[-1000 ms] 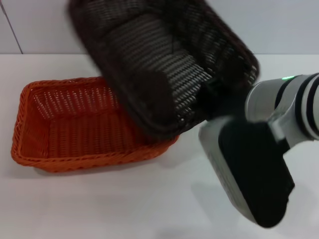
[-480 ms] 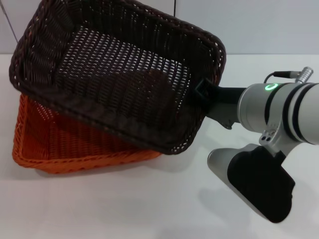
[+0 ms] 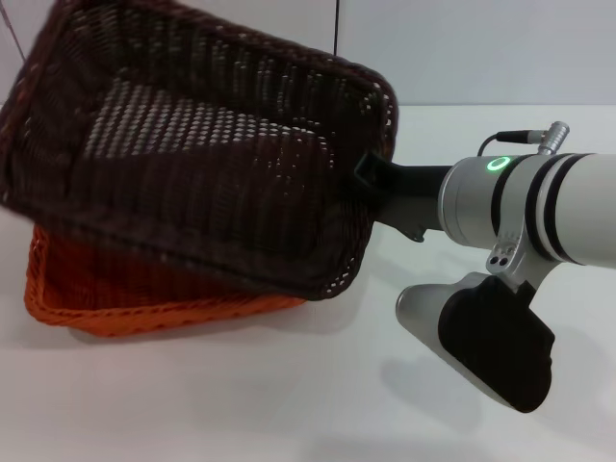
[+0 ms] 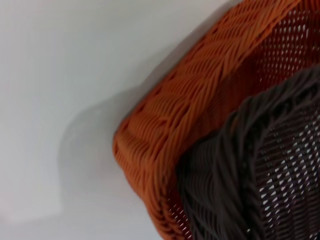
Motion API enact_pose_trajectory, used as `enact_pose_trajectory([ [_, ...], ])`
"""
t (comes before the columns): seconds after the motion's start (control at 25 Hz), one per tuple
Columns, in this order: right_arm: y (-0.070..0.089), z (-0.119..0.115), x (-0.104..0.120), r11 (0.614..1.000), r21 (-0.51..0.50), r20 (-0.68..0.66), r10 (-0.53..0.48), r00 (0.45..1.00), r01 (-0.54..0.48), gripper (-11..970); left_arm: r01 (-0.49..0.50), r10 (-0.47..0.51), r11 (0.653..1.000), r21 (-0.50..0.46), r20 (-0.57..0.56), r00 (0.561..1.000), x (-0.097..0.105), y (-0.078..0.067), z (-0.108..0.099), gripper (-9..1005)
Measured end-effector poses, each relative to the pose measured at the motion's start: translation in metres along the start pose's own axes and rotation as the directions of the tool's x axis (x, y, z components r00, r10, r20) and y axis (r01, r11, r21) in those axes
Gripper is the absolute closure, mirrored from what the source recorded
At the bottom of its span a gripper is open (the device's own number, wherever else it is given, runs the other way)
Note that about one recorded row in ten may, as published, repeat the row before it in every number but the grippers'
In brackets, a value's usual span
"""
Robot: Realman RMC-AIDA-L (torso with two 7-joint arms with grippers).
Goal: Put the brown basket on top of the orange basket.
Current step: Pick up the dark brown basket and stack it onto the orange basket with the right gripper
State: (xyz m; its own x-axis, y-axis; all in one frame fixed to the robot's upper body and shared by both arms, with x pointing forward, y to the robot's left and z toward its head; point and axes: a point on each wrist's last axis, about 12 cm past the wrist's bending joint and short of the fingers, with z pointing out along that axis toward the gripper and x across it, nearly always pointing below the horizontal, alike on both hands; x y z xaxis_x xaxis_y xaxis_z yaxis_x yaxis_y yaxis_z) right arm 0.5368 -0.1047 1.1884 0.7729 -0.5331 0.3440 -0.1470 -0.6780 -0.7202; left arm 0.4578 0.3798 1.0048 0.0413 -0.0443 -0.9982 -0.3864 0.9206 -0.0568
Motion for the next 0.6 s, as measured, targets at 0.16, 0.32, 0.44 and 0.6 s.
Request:
enact_pose_trajectory([
  [0.16, 0.0001, 0.0004, 0.0006, 1.000, 0.003, 0.013, -0.013, 1.000, 0.013, 818, 0.002, -0.002, 1.000, -0.001, 0.003, 1.000, -0.0004, 0.0001, 0.0001, 195],
  [0.32, 0.0061, 0.0034, 0.0035, 1.000, -0.016, 0.009, -0.004, 1.000, 0.004, 816, 0.004, -0.004, 1.000, 0.003, 0.007, 1.000, -0.0012, -0.0014, 0.0016, 195],
  [0.44, 0.0080, 0.0059, 0.0045, 1.000, 0.001, 0.007, 0.013, 1.000, -0.013, 814, 0.005, -0.006, 1.000, 0.005, 0.009, 1.000, -0.0016, -0.0025, 0.0026, 195],
  [0.6, 0.0072, 0.0077, 0.0025, 0.999, 0.037, 0.014, 0.035, 0.999, -0.035, 811, 0.006, -0.007, 1.000, 0.014, 0.010, 1.000, -0.0024, -0.0049, 0.0050, 195],
])
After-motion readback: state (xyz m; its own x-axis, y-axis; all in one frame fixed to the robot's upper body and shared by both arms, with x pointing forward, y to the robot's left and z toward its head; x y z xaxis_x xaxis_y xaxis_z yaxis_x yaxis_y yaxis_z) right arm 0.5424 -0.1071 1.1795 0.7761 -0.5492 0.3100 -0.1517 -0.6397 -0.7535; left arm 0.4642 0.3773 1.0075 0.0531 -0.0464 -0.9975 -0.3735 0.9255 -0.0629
